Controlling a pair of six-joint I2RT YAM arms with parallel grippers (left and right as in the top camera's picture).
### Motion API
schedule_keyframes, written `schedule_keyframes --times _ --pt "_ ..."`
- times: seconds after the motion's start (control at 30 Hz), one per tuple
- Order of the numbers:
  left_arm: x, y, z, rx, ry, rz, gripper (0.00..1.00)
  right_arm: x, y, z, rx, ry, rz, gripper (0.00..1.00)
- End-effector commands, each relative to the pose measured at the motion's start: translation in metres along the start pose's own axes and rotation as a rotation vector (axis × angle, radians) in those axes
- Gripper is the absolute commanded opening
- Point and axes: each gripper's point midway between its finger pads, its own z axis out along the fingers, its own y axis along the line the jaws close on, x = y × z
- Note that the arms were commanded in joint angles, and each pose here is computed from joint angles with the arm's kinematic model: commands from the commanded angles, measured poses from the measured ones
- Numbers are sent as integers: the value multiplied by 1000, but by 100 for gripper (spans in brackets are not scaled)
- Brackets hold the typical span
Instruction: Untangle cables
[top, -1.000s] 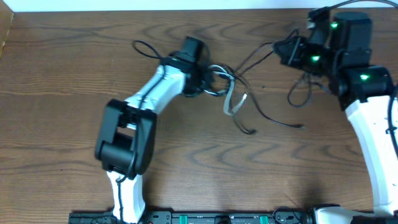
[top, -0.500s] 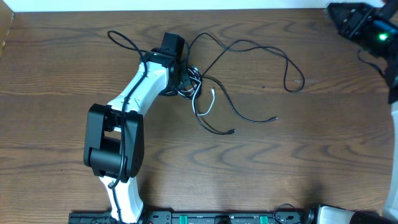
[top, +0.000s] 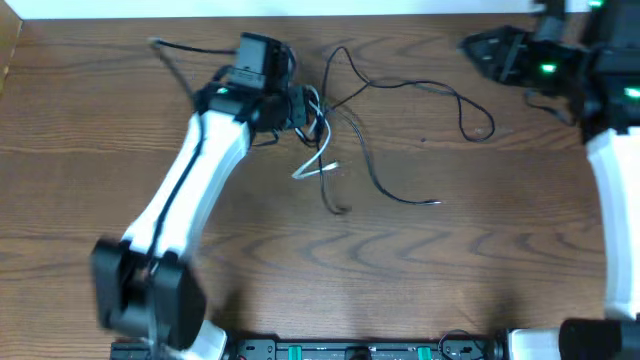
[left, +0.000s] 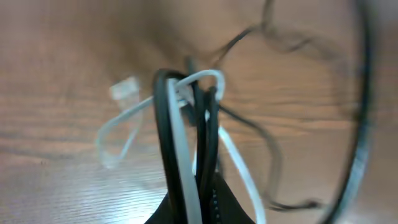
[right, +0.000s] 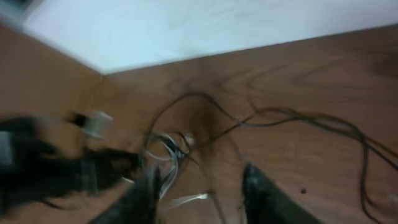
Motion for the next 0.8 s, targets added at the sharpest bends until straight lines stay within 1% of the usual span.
schedule_keyframes --times 0.0,0.13,0.2,0.4,0.53,0.6,0.77 --pt "-13 -32 -49 123 -89 69 7 16 33 29 -117 61 -196 49" --pt "-16 -45 -73 171 -131 78 8 34 58 58 -182 108 -264 49" --pt "-17 -46 -77 177 -138 41 7 42 68 72 -212 130 -280 48" --pt "-18 -44 -77 177 -133 -43 7 69 87 108 -260 206 -228 47" --pt "-21 -36 -76 134 -150 -125 8 85 88 124 -262 259 -181 50" --pt "-22 -36 -76 134 -151 -152 7 90 89 129 -262 276 -161 53" --pt "-23 -33 -76 123 -155 -225 8 101 97 138 -273 306 -136 56"
